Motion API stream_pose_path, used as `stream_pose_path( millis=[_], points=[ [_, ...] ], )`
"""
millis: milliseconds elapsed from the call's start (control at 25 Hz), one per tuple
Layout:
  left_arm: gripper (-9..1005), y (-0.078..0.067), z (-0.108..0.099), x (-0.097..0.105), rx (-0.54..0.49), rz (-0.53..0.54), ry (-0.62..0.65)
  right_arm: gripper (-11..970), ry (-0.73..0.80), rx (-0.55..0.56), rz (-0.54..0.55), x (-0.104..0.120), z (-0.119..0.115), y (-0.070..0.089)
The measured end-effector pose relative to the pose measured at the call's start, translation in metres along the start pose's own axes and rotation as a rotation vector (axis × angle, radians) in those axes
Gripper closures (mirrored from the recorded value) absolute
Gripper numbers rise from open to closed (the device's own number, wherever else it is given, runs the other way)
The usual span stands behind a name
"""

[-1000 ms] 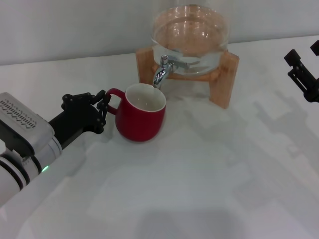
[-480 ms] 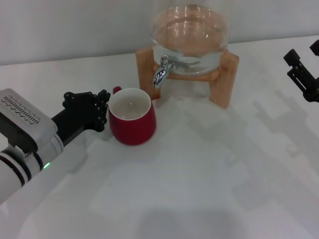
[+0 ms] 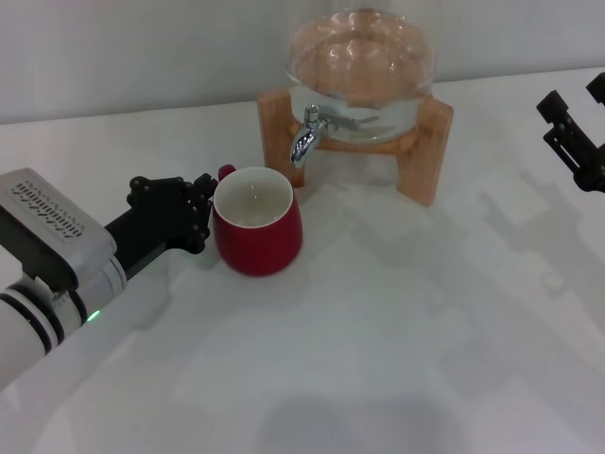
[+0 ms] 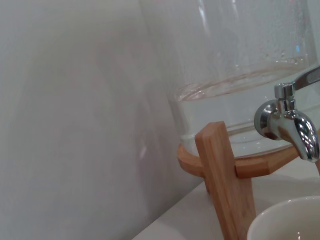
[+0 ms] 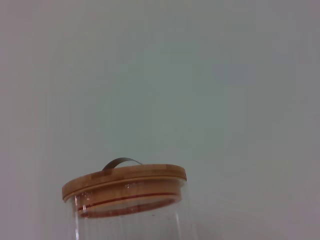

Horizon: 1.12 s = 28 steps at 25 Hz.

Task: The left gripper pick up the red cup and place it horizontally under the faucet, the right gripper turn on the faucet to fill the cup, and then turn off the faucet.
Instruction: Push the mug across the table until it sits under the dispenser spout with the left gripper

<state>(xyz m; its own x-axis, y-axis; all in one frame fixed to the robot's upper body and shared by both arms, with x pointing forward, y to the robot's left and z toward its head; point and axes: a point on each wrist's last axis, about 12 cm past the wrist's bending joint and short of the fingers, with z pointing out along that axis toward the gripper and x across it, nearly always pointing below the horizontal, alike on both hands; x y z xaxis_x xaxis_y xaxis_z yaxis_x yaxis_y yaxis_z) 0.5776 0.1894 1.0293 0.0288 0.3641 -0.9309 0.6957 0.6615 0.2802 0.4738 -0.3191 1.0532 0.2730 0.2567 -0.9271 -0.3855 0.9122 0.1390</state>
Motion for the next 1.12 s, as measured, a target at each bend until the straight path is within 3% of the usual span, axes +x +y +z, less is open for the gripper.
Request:
stream_pose_path(
  millis=[920,1120],
  points=[
    [935,-0.0037,0.0018,0.0031,0.022,0.026,0.037,175,-0.002,-0.011,0.007,-0.0002,0.0004,0.0014],
    [887,-0.0031,0.0020,0.0032,0.020,0.026,0.039,175,-0.003,-0.013,0.008,-0.0002,0.0012,0.0016]
  ],
)
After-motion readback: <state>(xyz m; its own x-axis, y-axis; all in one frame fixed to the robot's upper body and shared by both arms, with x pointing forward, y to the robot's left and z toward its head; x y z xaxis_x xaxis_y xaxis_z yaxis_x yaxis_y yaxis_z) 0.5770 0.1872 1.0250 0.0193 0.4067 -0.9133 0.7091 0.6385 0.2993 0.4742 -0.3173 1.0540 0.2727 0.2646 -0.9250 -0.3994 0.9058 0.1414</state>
